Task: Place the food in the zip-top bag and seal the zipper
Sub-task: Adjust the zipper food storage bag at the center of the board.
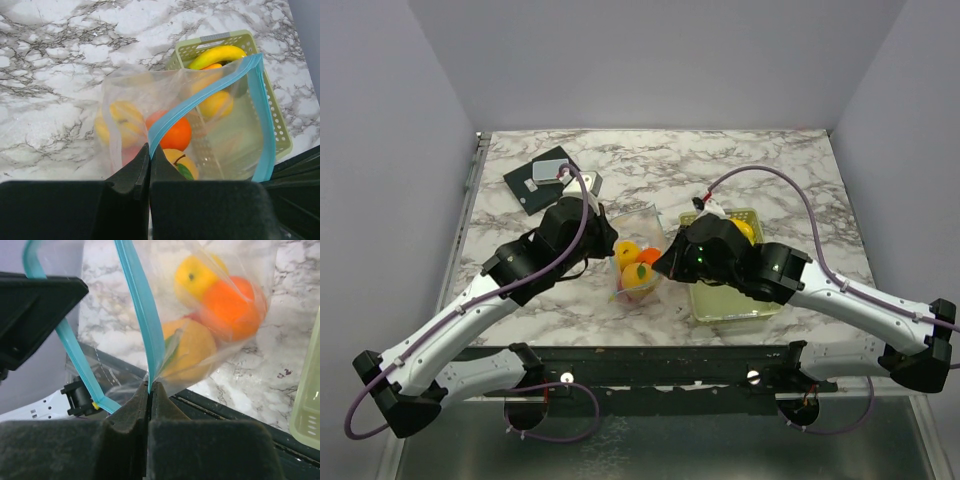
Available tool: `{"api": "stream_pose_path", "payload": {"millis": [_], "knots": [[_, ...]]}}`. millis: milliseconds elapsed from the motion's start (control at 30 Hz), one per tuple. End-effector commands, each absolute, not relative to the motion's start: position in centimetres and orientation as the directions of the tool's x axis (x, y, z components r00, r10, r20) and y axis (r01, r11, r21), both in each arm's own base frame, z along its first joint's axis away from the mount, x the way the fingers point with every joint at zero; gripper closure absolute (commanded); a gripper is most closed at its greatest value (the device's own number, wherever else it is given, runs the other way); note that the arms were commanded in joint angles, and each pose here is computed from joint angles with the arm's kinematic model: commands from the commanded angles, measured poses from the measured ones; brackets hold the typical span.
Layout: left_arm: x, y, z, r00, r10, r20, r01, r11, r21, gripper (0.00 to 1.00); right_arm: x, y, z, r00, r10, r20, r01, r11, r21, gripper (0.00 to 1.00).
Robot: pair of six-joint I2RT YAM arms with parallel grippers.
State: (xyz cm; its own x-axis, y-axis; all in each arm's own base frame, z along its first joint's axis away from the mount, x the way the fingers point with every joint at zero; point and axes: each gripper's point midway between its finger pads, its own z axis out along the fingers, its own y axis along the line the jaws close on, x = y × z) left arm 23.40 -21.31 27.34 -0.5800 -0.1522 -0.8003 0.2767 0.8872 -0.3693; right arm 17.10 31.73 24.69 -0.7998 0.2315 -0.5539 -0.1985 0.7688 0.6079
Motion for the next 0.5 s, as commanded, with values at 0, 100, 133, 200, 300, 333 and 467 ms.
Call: {"api": "stream_pose_path", "payload": {"millis": [0,100,133,200,300,333,467], "knots": [[22.5,-20.6,27.2,-0.578,-0.117,-0.808,0.308,0.886,-0.348,1.0,18.4,29.8,26.5,-0.733,0.229,-0.641,-0.199,0.828,0.524,0.99],[22.1,-20.6,27.2,-0.588,-0.09,-0.804,0.328,0.882,-0.339,1.0,19.1,29.5,27.6,-0.709,0.219,-0.671,-0.204,0.846,0.492,0.99],[22.0,-20.6,27.1,-0.592,-0.081,-0.802,0.33,0.884,-0.332,1.0,19.2,29.5,28.0,-0.704,0.214,-0.678,-0.209,0.849,0.485,0.99],[22.0,-20.5,27.1,-0.598,-0.06,-0.8,0.333,0.888,-0.316,1.0,19.6,29.7,28.8,-0.691,0.2,-0.694,-0.224,0.854,0.469,0.99],[21.9,-20.6,27.5,-0.601,-0.041,-0.798,0.348,0.885,-0.308,1.0,20.2,29.7,29.5,-0.677,0.177,-0.714,-0.231,0.87,0.435,0.99],[21.9,-20.6,27.6,-0.602,-0.035,-0.798,0.352,0.885,-0.304,1.0,20.4,29.7,29.7,-0.677,0.17,-0.716,-0.234,0.873,0.428,0.99],[22.0,-20.7,26.6,-0.619,-0.015,-0.785,0.343,0.894,-0.288,1.0,21.4,29.8,29.0,-0.682,0.174,-0.71,-0.229,0.872,0.433,0.99]]}}
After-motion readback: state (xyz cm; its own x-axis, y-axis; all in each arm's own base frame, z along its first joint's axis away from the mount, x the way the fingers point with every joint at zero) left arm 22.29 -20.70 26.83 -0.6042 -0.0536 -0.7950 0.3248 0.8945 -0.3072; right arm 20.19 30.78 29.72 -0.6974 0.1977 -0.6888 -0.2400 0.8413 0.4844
